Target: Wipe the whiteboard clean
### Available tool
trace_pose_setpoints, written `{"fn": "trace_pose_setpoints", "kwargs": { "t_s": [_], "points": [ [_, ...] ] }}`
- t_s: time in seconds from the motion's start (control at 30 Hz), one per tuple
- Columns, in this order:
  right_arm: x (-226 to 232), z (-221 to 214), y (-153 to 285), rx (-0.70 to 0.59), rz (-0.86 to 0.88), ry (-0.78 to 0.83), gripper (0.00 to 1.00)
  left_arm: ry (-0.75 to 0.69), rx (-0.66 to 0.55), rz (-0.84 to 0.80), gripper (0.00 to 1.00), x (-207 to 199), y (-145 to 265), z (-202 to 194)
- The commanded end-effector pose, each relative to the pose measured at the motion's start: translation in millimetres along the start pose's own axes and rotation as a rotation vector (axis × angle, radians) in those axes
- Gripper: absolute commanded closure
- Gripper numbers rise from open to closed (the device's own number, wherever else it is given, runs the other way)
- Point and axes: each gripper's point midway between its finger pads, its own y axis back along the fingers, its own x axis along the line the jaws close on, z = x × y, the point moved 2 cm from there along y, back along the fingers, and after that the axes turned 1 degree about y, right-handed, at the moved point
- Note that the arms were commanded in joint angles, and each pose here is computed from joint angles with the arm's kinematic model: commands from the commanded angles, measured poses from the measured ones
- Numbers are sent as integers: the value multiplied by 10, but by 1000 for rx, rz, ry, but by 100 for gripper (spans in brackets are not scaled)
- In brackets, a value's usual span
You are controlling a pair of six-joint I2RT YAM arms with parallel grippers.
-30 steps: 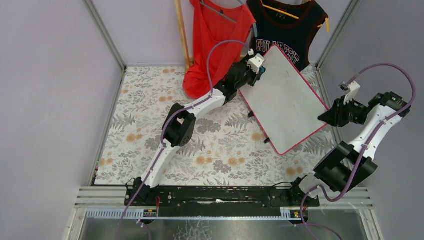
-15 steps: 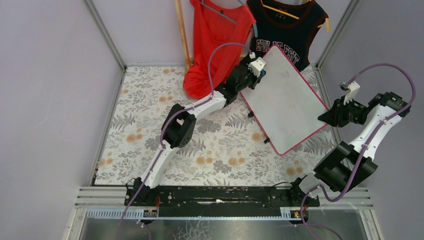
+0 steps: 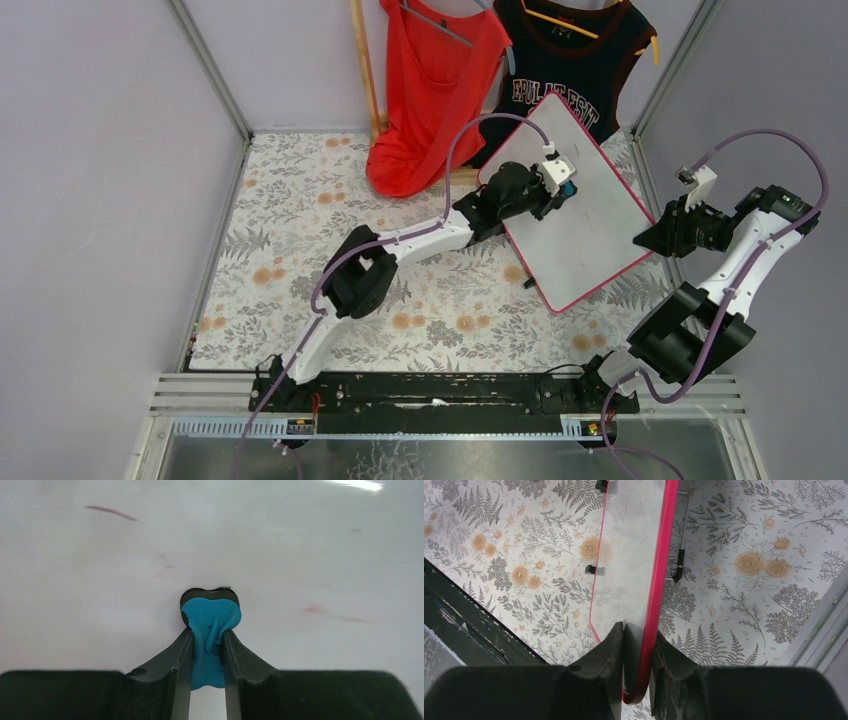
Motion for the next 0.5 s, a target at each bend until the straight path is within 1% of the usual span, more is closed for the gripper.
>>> {"fn": "trace_pose_setpoints", "kwargs": {
  "t_s": [0.0, 0.13, 0.23, 0.33, 0.47],
  "points": [
    [85, -217, -108, 131, 72, 78, 100, 36, -60, -176, 100, -677, 68, 203],
    [71, -208, -111, 129, 73, 75, 100, 65, -62, -252, 100, -1010, 141, 195],
    [61, -196, -114, 125, 73, 71, 100, 99, -72, -291, 100, -1132, 191, 197],
    [55, -190, -111, 124, 72, 66, 100, 111, -66, -291, 100, -1143, 207, 191],
    [59, -177, -105, 123, 69, 70, 100, 112, -45, -231, 100, -992, 292, 157]
  ]
}}
